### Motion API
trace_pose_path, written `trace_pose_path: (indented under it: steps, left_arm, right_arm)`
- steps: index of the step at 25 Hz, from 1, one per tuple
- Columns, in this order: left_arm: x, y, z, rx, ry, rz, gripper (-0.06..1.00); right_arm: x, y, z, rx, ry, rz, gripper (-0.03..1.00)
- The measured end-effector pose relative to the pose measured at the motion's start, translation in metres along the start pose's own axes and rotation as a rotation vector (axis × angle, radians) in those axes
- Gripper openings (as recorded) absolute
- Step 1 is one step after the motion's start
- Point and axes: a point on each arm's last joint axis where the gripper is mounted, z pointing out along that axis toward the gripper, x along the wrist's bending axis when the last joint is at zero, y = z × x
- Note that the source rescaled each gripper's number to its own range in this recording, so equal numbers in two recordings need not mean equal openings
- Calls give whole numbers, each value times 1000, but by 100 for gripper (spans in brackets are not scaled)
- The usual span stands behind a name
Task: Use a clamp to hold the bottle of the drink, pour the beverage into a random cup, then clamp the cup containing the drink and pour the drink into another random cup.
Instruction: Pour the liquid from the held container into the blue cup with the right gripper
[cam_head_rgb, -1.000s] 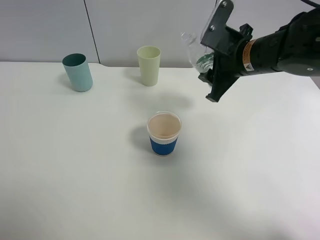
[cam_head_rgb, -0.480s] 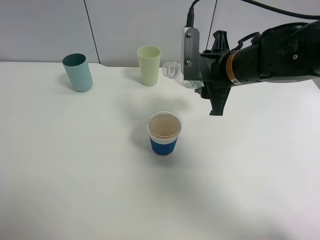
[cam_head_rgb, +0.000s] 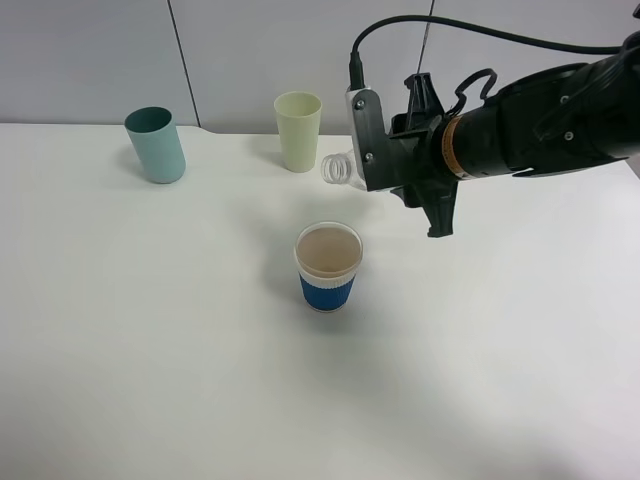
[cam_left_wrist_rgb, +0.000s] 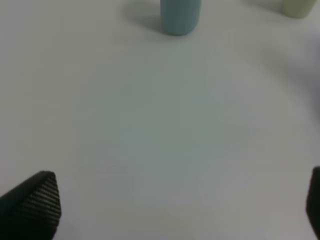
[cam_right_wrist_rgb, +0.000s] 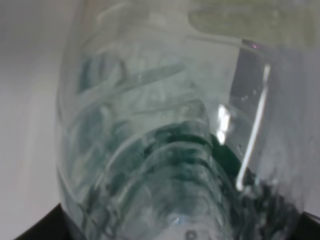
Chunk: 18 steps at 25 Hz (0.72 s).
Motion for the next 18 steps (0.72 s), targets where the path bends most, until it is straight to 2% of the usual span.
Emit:
trace_pose_path:
  steps: [18]
  left_arm:
    - [0, 0, 0, 0, 0, 0, 100]
  right_arm:
    - [-3, 0, 0, 1, -33, -249, 0]
